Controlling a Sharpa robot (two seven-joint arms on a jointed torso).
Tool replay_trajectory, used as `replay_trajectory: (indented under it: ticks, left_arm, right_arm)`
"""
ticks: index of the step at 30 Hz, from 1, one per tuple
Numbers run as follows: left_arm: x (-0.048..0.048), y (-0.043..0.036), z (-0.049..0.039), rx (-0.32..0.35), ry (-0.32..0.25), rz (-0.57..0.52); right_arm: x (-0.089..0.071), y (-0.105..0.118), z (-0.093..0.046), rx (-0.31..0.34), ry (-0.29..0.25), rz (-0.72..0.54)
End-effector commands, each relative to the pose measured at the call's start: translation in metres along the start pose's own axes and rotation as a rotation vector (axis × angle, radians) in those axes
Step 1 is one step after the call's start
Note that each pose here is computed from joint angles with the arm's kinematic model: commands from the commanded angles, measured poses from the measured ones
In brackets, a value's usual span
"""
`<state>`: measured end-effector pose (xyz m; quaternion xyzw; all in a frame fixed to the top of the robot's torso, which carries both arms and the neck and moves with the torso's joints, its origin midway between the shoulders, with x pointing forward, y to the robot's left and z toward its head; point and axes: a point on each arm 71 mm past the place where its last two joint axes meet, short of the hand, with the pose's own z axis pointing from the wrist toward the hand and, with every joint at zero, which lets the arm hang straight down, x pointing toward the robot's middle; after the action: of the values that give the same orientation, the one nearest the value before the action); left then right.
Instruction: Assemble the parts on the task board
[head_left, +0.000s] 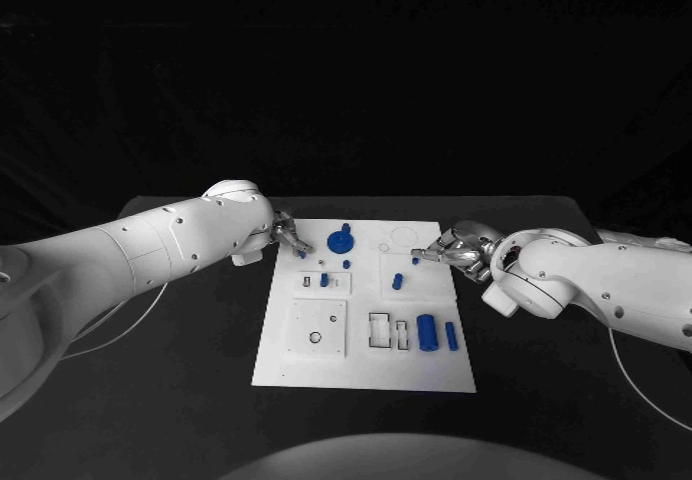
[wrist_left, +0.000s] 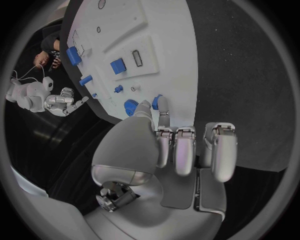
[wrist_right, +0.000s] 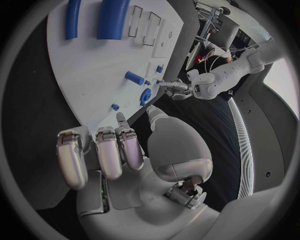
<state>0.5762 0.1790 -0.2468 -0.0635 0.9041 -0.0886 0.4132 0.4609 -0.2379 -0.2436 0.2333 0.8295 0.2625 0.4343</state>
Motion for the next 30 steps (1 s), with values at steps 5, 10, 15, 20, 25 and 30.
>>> replay_trajectory:
  ticks: [5,10,15,20,25,30]
  left_arm:
    - [0.0017,-0.0033,0.0002,0.010,0.017,0.007]
    - [0.0018,-0.0034,0.0002,0.012,0.018,0.005]
    - [0.0018,-0.0031,0.0003,0.013,0.020,0.004]
    - [0.0021,-0.0026,0.0003,0.014,0.023,0.003]
    - [0.0018,-0.0024,0.0003,0.018,0.019,0.000]
    - [0.0010,-0.0023,0.0000,0.038,0.006,-0.008]
  right_arm:
    - [0.0016,0.0000,-0.0001,0.001,0.016,-0.010]
    - [0.0015,-0.0002,-0.0002,0.002,0.015,-0.010]
    - [0.0015,-0.0003,-0.0002,0.002,0.015,-0.010]
    - [0.0014,-0.0004,-0.0002,0.002,0.015,-0.010]
    - [0.0011,-0.0007,-0.0002,0.003,0.014,-0.010]
    - [0.0007,-0.0012,-0.0002,0.004,0.013,-0.010]
